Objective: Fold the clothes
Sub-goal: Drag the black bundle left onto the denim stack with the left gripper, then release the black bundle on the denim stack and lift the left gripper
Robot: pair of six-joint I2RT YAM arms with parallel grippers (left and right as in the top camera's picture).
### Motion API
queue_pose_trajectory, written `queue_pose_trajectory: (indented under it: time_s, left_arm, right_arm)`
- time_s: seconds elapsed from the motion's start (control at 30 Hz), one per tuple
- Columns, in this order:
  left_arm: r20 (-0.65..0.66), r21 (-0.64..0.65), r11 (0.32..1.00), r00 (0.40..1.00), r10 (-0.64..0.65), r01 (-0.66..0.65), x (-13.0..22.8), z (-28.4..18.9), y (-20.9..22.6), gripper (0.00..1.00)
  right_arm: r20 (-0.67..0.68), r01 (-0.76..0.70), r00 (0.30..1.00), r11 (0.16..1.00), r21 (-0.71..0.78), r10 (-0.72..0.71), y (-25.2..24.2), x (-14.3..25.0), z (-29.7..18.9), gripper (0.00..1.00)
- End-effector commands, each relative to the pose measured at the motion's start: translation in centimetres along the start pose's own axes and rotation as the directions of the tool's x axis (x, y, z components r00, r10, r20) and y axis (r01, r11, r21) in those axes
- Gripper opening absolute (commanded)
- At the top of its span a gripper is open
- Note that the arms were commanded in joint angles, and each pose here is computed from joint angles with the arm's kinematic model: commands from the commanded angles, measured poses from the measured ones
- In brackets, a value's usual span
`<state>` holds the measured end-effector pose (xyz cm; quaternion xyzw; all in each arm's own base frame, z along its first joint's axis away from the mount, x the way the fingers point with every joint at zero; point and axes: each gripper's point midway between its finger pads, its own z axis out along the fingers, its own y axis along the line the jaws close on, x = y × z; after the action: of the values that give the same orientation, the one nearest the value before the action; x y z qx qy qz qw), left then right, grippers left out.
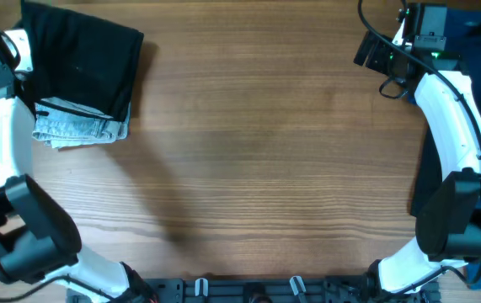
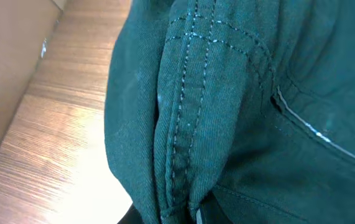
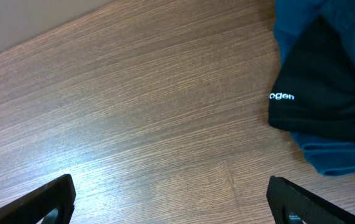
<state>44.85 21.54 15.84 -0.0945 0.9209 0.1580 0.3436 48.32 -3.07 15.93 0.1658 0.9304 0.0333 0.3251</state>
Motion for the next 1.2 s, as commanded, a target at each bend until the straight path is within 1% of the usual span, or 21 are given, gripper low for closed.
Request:
queue_pose_trajectory:
  time_s: [0.0, 0.03, 0.07, 0.1, 0.13, 0.17, 0.27, 0.3, 0.33, 0.37, 0.4, 0.43, 0.47, 0.5, 0.53, 0.57, 0.73, 0.9, 1.07, 1.1, 1.17]
  left_arm:
    - [-0.024, -0.009, 1.000, 0.999, -0.022, 0.022, 0.9, 2.3, 0.4, 0.11]
    - [-0.032, -0.007, 1.000, 0.999, -0.021, 0.021, 1.1, 2.6, 0.4, 0.20]
    - [-0.034, -0.008, 1.000, 0.999, -0.023, 0.023, 1.3, 2.8, 0.4, 0.21]
    - [-0.028, -0.015, 0.999, 0.999, -0.029, 0.029, 1.2, 2.9, 0.8, 0.30]
    - [-0.014, -0.033, 0.997, 0.997, -0.071, 0.071, 1.0, 2.9, 1.7, 0.73]
    - [0.000, -0.065, 0.987, 0.990, -0.144, 0.144, 0.9, 2.9, 2.8, 0.86]
    - [0.070, -0.114, 0.930, 0.937, -0.342, 0.348, 0.2, 1.3, 6.0, 1.00]
    - [0.096, -0.117, 0.909, 0.916, -0.390, 0.399, -0.2, 0.5, 6.9, 1.00]
    - [0.120, -0.114, 0.882, 0.888, -0.444, 0.457, -0.5, -0.5, 7.6, 0.96]
    - [0.117, -0.072, 0.872, 0.872, -0.475, 0.485, -0.8, -1.2, 7.2, 0.68]
    - [0.081, 0.048, 0.876, 0.872, -0.483, 0.481, -1.1, -1.4, 5.1, 0.22]
    - [0.034, 0.172, 0.865, 0.874, -0.484, 0.472, -1.3, -1.6, 2.8, 0.10]
    - [-0.013, 0.277, 0.836, 0.872, -0.490, 0.474, -1.3, -1.9, 0.7, 0.04]
    - [-0.089, 0.453, 0.757, 0.869, -0.486, 0.470, -1.5, -3.2, -2.7, 0.04]
    - [-0.146, 0.566, 0.683, 0.872, -0.467, 0.461, -1.6, -4.5, -5.1, 0.04]
    - [-0.198, 0.584, 0.659, 0.871, -0.450, 0.474, -0.9, -4.9, -6.5, 0.04]
    - [-0.370, 0.601, 0.620, 0.864, -0.342, 0.504, 3.6, -4.3, -12.9, 0.04]
    - [-0.449, 0.626, 0.613, 0.866, -0.221, 0.481, 7.1, -2.6, -18.9, 0.04]
    - [-0.506, 0.605, 0.614, 0.840, -0.194, 0.506, 9.7, 0.4, -20.4, 0.04]
    - [-0.523, 0.628, 0.578, 0.833, -0.182, 0.521, 9.8, 0.0, -21.1, 0.04]
    - [-0.524, 0.684, 0.489, 0.831, -0.186, 0.541, 7.8, -2.5, -22.3, 0.04]
  right_arm:
    - [-0.001, 0.004, 1.000, 1.000, 0.017, -0.004, -0.2, 0.1, 0.3, 0.99]
    - [-0.001, 0.004, 1.000, 1.000, 0.017, -0.004, -0.2, 0.1, 0.3, 0.99]
    - [-0.001, 0.003, 1.000, 1.000, 0.017, -0.003, -0.2, 0.1, 0.3, 1.00]
    - [-0.001, 0.004, 1.000, 1.000, 0.017, -0.004, -0.2, 0.1, 0.3, 0.99]
    - [-0.001, 0.004, 1.000, 1.000, 0.017, -0.004, -0.2, 0.1, 0.3, 0.99]
    - [-0.001, 0.004, 1.000, 1.000, 0.017, -0.004, -0.2, 0.1, 0.3, 0.99]
    - [-0.001, 0.004, 1.000, 1.000, 0.017, -0.004, -0.2, 0.1, 0.3, 1.00]
    - [-0.001, 0.003, 1.000, 1.000, 0.017, -0.003, -0.2, 0.1, 0.3, 1.00]
    - [-0.001, 0.003, 1.000, 1.000, 0.017, -0.003, -0.2, 0.1, 0.3, 1.00]
    - [-0.001, 0.004, 1.000, 1.000, 0.017, -0.004, -0.2, 0.1, 0.3, 1.00]
    - [-0.001, 0.004, 1.000, 1.000, 0.017, -0.004, -0.2, 0.1, 0.3, 1.00]
    - [-0.001, 0.004, 1.000, 1.000, 0.017, -0.004, -0.2, 0.1, 0.3, 0.99]
    - [-0.001, 0.004, 1.000, 1.000, 0.017, -0.004, -0.2, 0.1, 0.3, 1.00]
    - [-0.001, 0.004, 1.000, 1.000, 0.017, -0.004, -0.2, 0.1, 0.3, 1.00]
    - [-0.001, 0.004, 1.000, 1.000, 0.017, -0.004, -0.2, 0.1, 0.3, 0.99]
    - [-0.001, 0.004, 1.000, 1.000, 0.017, -0.004, -0.2, 0.1, 0.3, 0.99]
    - [-0.001, 0.004, 1.000, 1.000, 0.017, -0.004, -0.2, 0.1, 0.3, 0.99]
    - [-0.001, 0.004, 1.000, 1.000, 0.017, -0.004, -0.2, 0.1, 0.3, 1.00]
    - [-0.001, 0.004, 1.000, 1.000, 0.017, -0.004, -0.2, 0.1, 0.3, 1.00]
    - [-0.001, 0.004, 1.000, 1.000, 0.017, -0.004, -0.2, 0.1, 0.3, 0.99]
    - [-0.001, 0.004, 1.000, 1.000, 0.017, -0.004, -0.2, 0.1, 0.3, 0.99]
